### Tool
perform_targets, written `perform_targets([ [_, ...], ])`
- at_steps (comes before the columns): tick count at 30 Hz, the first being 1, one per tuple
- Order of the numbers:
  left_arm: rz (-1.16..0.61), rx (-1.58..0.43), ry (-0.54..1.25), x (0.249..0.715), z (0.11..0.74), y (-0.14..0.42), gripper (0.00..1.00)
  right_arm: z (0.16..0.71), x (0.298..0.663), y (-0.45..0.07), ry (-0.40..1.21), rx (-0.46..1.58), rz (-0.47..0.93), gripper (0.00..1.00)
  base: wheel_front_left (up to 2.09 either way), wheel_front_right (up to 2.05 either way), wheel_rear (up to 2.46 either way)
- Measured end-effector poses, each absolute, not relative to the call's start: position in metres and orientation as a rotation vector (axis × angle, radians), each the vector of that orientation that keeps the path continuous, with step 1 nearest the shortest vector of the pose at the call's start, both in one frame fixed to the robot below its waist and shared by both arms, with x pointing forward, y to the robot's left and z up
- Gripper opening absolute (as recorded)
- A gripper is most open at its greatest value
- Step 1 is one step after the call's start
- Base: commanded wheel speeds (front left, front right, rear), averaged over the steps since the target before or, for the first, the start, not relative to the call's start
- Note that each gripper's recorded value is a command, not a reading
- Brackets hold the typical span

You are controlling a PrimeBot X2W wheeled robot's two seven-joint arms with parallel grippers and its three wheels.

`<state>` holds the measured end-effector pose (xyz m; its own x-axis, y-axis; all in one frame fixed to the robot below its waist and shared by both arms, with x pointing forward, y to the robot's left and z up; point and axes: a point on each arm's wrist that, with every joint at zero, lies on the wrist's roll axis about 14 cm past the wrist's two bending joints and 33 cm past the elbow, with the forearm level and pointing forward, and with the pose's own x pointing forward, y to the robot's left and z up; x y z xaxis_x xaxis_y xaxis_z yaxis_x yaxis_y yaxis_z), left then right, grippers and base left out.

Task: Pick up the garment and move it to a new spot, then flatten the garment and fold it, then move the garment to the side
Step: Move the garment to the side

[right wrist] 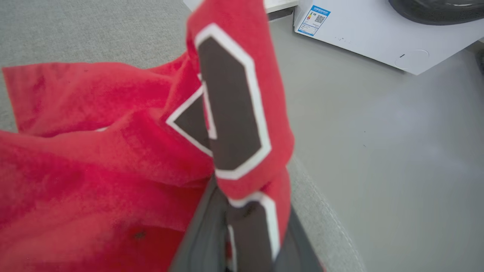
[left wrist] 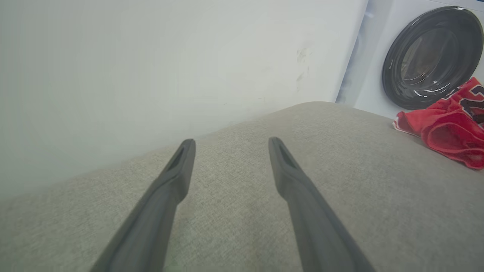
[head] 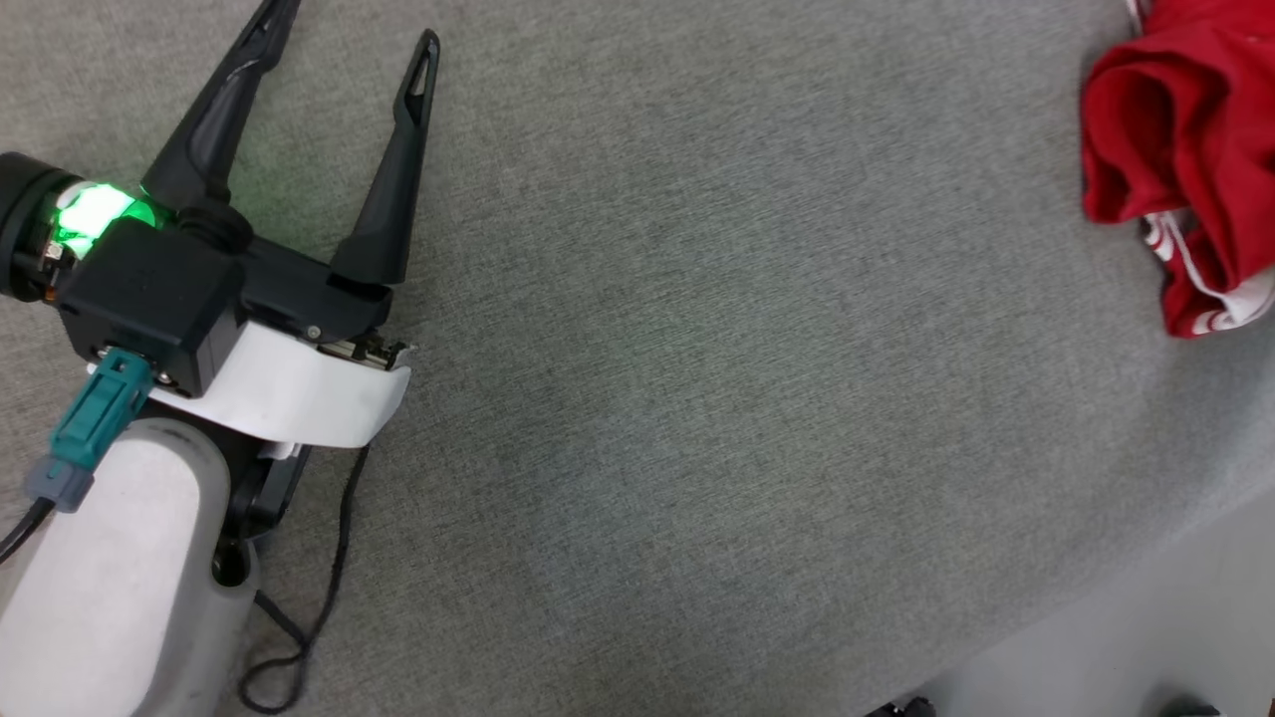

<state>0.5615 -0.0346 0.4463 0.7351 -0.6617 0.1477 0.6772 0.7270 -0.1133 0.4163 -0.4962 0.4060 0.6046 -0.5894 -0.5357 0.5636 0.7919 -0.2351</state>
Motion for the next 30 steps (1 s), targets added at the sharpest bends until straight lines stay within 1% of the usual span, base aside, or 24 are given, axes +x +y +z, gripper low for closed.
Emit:
perform_targets([
  [1,-0.735,-0.163,-0.093,0.562,0.442,-0.033,1.0,0.403,0.42,-0.496,0.624,-0.054,-0.666,0.5,0.0,0.0,0.0],
  [2,-0.73,-0.163,-0.087,0.563,0.439,-0.032,1.0,0.401,0.423,-0.495,0.609,-0.058,-0.663,1.0,0.0,0.0,0.0],
  [5,-0.721,-0.161,-0.08,0.564,0.437,-0.03,1.0,0.404,0.426,-0.496,0.551,-0.103,-0.662,1.0,0.0,0.0,0.0],
  [11,-0.706,-0.186,-0.104,0.557,0.454,-0.029,1.0,0.446,0.415,-0.515,0.393,-0.173,-0.699,1.0,0.0,0.0,0.0],
  [17,-0.66,-0.201,-0.124,0.544,0.474,-0.019,1.0,0.475,0.405,-0.515,0.33,-0.236,-0.657,1.0,0.0,0.0,0.0],
  [24,-0.575,-0.214,-0.148,0.514,0.507,0.005,1.0,0.491,0.391,-0.483,0.271,-0.261,-0.529,1.0,0.0,0.0,0.0],
  [30,-0.463,-0.188,-0.154,0.486,0.525,0.042,1.0,0.477,0.386,-0.429,0.241,-0.2,-0.395,1.0,0.0,0.0,0.0],
])
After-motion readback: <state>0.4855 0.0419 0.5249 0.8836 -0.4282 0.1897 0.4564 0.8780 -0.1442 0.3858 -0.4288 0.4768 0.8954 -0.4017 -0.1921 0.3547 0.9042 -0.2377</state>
